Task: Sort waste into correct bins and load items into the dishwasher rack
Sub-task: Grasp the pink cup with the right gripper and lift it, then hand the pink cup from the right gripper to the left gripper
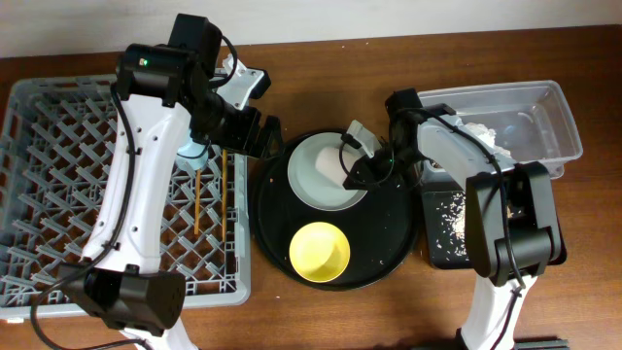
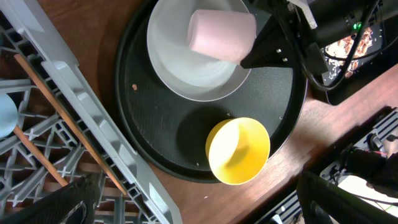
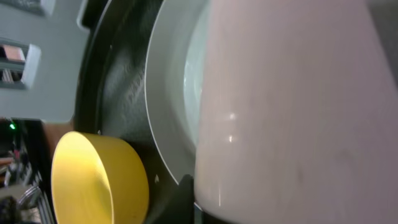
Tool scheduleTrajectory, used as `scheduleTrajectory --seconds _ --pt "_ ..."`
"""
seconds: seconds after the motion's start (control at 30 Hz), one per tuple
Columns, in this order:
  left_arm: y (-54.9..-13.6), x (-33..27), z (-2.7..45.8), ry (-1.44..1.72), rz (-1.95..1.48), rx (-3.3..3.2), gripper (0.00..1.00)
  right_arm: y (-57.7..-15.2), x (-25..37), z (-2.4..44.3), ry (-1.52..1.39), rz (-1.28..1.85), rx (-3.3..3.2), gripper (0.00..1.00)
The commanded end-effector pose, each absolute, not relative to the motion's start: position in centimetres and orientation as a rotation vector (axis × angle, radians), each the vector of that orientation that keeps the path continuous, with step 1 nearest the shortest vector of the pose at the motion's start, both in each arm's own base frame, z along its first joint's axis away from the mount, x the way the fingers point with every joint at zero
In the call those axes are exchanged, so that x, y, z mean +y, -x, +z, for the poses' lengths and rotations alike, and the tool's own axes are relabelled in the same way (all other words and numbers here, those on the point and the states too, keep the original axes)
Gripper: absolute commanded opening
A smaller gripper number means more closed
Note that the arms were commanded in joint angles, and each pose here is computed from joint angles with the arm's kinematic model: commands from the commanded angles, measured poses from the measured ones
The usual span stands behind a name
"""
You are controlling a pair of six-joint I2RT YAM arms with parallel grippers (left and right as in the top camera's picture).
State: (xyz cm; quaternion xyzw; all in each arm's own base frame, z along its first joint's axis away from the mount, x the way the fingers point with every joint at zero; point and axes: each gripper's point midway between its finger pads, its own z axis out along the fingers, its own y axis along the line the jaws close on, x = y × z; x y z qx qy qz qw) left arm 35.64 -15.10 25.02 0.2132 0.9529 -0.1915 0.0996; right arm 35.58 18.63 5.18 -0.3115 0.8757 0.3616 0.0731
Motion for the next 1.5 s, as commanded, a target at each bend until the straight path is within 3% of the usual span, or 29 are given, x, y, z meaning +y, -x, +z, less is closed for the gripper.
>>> scheduleTrajectory --seconds 0.0,0.03,0.07,0.1,0.13,0.27,0.37,0.4,0.43,0.47,0.53,0.6,0.67,0.73,0.77,0.8,0.83,0.87,0.93,0.97,1.03,1.1,1.2,1.47 --pt "-35.8 -14.9 24.7 -0.615 -0.562 2.830 0.99 -35.5 19.5 5.5 0.944 1.159 2.582 0.04" --pt "-35.7 -14.9 24.7 -0.615 -0.563 2.830 0.99 -35.8 19.6 5.7 0.942 1.164 2.566 0.04" --pt "-35.7 -14.9 24.7 -0.615 -0.563 2.832 0.99 -35.7 19.6 5.7 0.941 1.164 2.569 0.13" --pt "-35.7 -14.9 24.7 -0.615 -0.563 2.834 0.99 -35.8 19.6 5.7 0.942 1.163 2.568 0.35" --pt "-35.7 -14.9 24.7 -0.615 -0.563 2.834 0.99 -36.5 19.5 5.7 0.905 1.154 2.564 0.50" --pt "-35.7 -14.9 24.7 -0.615 -0.563 2.831 0.99 -40.2 19.4 6.0 0.637 1.136 2.559 0.45" --pt "-35.7 -14.9 24.7 -0.615 -0.563 2.831 0.99 -41.7 20.2 6.2 0.568 1.137 2.516 0.34" --pt "-35.7 -14.9 24.7 -0.615 -0.563 2.830 0.99 -41.7 20.5 6.3 0.575 1.143 2.509 0.28" --pt "-35.7 -14.9 24.7 -0.615 -0.562 2.831 0.99 -41.5 21.1 6.3 0.596 1.145 2.504 0.14" --pt "-35.8 -14.9 24.7 -0.615 -0.562 2.830 0.99 -41.5 21.2 6.3 0.601 1.145 2.499 0.06" --pt "-35.7 -14.9 24.7 -0.615 -0.562 2.831 0.99 -41.7 21.3 6.9 0.604 1.188 2.464 0.04" --pt "-35.7 -14.9 24.7 -0.615 -0.563 2.831 0.99 -41.8 21.7 11.0 0.635 1.435 2.260 0.04" --pt "-35.5 -15.7 25.1 -0.638 -0.634 2.810 0.99 -41.2 19.0 18.4 0.629 1.679 1.998 0.04" --pt "-34.5 -19.4 27.5 -0.744 -0.988 2.650 0.99 -39.7 14.7 24.5 0.546 1.791 1.865 0.04" --pt "-34.7 -20.8 28.9 -0.762 -1.117 2.555 0.93 -39.0 13.9 25.8 0.506 1.792 1.877 0.04" --pt "-34.8 -22.4 30.6 -0.799 -1.246 2.436 0.52 -37.7 14.1 27.7 0.509 1.791 1.876 0.04" --pt "-34.7 -23.8 31.5 -0.847 -1.300 2.359 0.50 -36.2 14.8 29.8 0.551 1.782 1.858 0.04" --pt "-34.8 -24.9 31.8 -0.895 -1.288 2.312 0.73 -34.4 15.7 32.1 0.596 1.781 1.843 0.04" --pt "-34.9 -26.3 32.3 -0.956 -1.280 2.241 0.77 -31.6 16.9 35.2 0.691 1.752 1.792 0.04" --pt "-35.1 -26.6 32.7 -0.967 -1.289 2.211 0.86 -30.9 17.2 35.8 0.716 1.744 1.778 0.04" --pt "-34.5 -27.4 34.3 -0.997 -1.405 2.107 0.92 -30.3 17.8 36.1 0.729 1.766 1.784 0.04" --pt "-33.8 -27.9 35.5 -1.021 -1.495 2.035 0.91 -29.8 18.8 36.2 0.772 1.776 1.770 0.04" --pt "-32.8 -28.2 36.8 -1.033 -1.610 1.970 0.78 -30.4 18.6 36.8 0.819 1.722 1.718 0.04" --pt "-30.8 -28.0 38.4 -1.098 -1.743 1.828 0.79 -30.9 18.6 37.6 0.886 1.656 1.648 0.04"
